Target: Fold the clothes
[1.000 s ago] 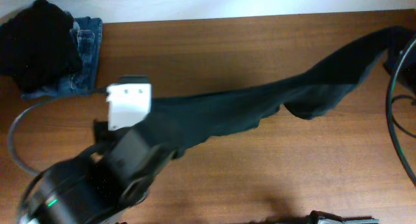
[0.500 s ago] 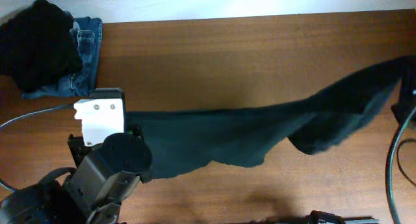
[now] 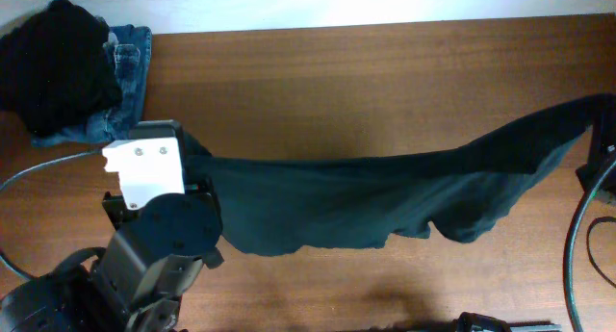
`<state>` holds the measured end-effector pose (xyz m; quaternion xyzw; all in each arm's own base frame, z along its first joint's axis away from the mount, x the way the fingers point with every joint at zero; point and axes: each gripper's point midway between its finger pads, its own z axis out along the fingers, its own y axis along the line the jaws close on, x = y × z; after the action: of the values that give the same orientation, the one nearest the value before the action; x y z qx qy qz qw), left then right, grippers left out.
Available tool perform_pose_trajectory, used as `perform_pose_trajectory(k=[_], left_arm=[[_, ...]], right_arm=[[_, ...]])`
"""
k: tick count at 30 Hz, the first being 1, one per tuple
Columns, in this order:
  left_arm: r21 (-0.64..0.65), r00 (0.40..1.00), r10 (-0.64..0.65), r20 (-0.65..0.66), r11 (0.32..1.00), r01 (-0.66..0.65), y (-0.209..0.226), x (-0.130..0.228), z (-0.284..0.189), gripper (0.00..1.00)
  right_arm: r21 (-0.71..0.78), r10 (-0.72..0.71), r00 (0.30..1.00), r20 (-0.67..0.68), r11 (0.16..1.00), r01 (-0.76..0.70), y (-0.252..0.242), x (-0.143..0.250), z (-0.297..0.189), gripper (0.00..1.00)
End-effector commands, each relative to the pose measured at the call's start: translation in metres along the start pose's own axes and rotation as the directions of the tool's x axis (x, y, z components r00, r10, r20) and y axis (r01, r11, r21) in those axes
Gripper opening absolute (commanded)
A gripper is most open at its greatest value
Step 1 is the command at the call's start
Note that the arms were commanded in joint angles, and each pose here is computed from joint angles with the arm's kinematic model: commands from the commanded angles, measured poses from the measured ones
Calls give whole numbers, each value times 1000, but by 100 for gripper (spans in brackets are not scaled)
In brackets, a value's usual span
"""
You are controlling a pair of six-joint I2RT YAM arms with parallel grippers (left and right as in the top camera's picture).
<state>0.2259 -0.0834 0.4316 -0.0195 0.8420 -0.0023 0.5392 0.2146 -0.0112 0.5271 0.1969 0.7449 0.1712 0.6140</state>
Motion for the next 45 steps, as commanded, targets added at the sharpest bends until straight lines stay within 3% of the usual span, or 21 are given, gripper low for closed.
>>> perform_pose_trajectory(k=[1, 16, 28, 36, 45], left_arm=[[-16, 998, -35, 47, 999, 36, 9, -13, -8, 1], [67, 996, -36, 87, 997, 30, 9, -33, -31, 1], [92, 995, -34, 90, 995, 26, 17, -37, -46, 1], [33, 989, -121, 81, 992, 119, 13, -38, -33, 1], [-92, 993, -113, 23, 989, 114, 3, -30, 3, 1]], right_arm=[[26, -21, 999, 41, 999, 20, -2, -7, -8, 4], [45, -89, 976, 200, 996, 82, 14, -32, -63, 4], [42, -91, 972, 218, 996, 84, 19, -34, -78, 4], [70, -51, 986, 160, 997, 40, 8, -32, -53, 4], [156, 22, 1000, -15, 988, -19, -24, -18, 22, 4]])
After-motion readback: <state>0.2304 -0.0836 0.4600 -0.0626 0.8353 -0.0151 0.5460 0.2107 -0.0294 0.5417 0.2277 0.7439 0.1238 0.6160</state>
